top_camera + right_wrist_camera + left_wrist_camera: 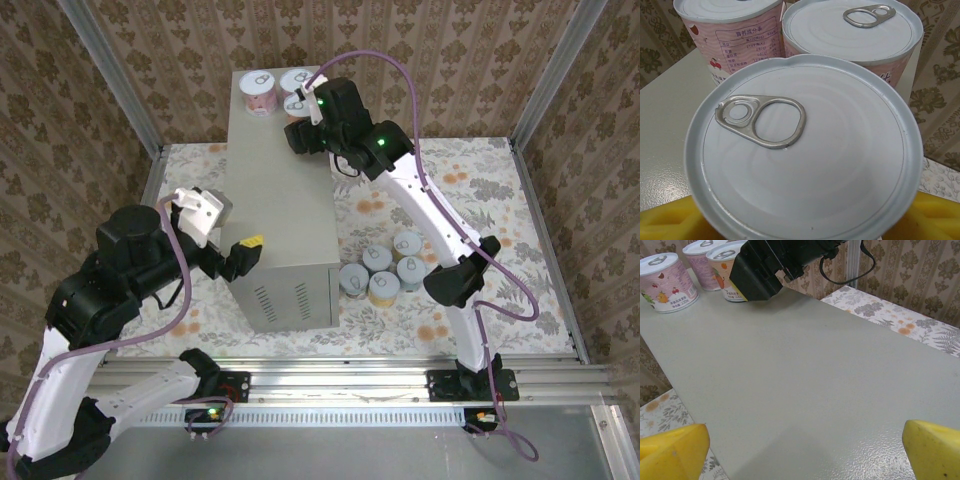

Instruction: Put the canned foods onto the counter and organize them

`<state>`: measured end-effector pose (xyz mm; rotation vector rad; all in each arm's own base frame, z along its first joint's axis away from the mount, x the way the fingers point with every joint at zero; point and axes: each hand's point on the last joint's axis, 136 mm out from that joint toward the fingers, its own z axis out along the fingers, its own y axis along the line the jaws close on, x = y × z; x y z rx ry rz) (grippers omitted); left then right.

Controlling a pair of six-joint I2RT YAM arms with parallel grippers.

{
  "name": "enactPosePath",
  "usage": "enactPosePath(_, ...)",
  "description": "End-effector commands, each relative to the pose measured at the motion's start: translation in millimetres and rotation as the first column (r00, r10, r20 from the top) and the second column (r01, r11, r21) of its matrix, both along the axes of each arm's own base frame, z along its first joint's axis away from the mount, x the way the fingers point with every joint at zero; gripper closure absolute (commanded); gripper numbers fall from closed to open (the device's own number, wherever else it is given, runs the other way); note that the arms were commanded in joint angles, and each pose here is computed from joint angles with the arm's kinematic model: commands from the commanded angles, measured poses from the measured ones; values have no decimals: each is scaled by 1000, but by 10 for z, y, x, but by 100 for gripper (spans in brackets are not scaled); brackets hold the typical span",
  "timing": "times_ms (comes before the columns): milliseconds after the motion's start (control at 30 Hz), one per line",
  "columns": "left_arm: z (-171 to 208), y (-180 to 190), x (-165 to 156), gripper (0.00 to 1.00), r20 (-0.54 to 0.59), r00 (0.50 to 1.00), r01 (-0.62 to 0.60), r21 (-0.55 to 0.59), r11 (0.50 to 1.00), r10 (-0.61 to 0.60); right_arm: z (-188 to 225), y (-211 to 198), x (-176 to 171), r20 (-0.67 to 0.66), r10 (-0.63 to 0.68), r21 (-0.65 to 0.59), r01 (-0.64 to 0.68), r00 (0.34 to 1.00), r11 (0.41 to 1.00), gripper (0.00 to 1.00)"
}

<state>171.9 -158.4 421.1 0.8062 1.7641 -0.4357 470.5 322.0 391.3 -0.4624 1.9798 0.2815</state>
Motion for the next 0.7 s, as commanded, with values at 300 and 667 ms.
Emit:
enactPosePath(300,69,13,-27,0,23,1000,7,-28,1000,-6,-128,33,-122,-56,14,-7,-15,998,1000,28)
enactPosePath(667,70,23,-39,0,24,1000,7,-31,999,-6,-130,33,-169,-55,18,-16,-19,998,1000,28)
